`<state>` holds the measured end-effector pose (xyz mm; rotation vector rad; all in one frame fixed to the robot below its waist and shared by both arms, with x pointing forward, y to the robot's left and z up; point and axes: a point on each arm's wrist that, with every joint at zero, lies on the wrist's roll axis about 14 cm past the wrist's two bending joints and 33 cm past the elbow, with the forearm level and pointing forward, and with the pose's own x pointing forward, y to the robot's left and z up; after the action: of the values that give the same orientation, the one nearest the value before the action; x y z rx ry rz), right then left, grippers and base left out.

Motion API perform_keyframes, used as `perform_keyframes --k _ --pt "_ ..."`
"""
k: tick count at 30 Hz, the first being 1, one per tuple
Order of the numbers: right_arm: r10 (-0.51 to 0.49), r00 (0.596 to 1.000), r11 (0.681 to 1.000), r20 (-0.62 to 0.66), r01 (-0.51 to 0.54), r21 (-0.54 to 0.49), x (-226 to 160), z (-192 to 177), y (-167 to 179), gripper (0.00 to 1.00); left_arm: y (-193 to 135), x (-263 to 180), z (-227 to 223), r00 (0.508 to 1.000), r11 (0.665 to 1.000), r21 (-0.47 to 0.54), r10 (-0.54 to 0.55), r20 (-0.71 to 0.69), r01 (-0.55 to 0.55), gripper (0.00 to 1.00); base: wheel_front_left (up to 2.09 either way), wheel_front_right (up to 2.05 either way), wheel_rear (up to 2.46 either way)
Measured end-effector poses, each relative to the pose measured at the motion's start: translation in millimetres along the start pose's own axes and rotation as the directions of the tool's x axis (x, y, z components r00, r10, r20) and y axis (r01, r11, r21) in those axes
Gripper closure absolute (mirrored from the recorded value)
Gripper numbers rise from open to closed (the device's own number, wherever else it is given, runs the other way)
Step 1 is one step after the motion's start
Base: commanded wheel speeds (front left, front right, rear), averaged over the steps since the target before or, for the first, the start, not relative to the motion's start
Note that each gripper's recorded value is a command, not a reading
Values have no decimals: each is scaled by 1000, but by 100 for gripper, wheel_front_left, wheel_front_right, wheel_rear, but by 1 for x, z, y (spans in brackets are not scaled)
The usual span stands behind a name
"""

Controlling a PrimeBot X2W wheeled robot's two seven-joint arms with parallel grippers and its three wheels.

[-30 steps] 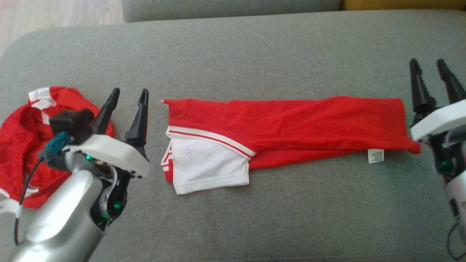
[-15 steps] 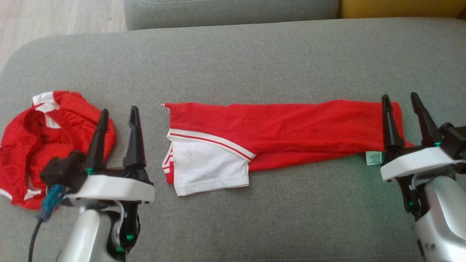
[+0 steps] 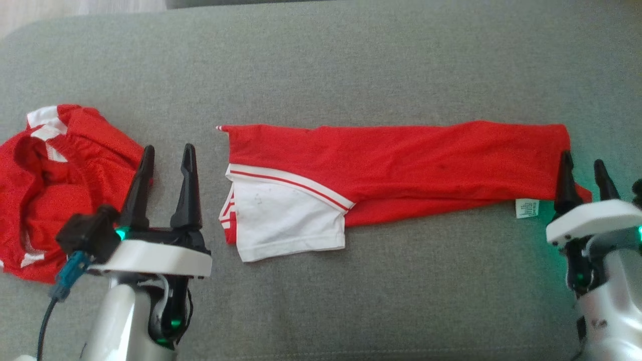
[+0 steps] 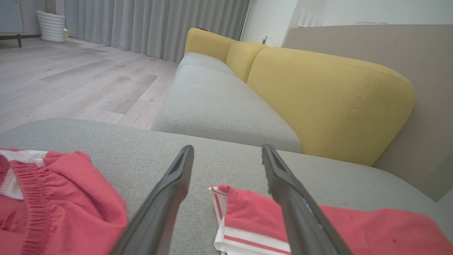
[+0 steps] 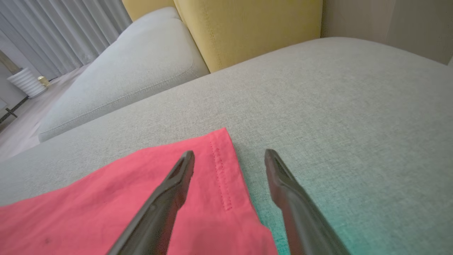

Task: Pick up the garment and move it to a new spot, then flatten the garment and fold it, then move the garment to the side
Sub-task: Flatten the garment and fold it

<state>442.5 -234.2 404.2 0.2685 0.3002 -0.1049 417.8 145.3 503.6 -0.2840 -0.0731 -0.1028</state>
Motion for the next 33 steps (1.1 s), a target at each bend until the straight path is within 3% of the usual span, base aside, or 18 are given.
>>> perform_keyframes --k 14,15,16,24,29,33 --pt "-23 974 999 -227 30 26 25 -41 1 0 15 12 -12 999 1000 -5 24 -22 -24 0 0 0 0" --pt "-13 972 999 -235 22 37 27 -40 4 62 15 13 -12 999 1000 -5 24 -22 -24 0 0 0 0" --pt "-3 970 999 -244 15 48 28 -41 8 100 14 14 -11 1000 1000 -5 22 -19 -23 0 0 0 0" --pt "-26 969 998 -246 39 48 23 -39 -3 100 10 15 -7 1000 1000 -7 12 -6 -13 0 0 0 0" --pt "-161 968 987 -195 162 -13 12 -24 -57 100 8 15 -2 1000 1000 -7 6 4 -6 0 0 0 0" --pt "-303 949 951 -85 294 -98 -1 10 -116 100 5 14 2 1000 1000 -7 1 14 -1 0 0 0 0"
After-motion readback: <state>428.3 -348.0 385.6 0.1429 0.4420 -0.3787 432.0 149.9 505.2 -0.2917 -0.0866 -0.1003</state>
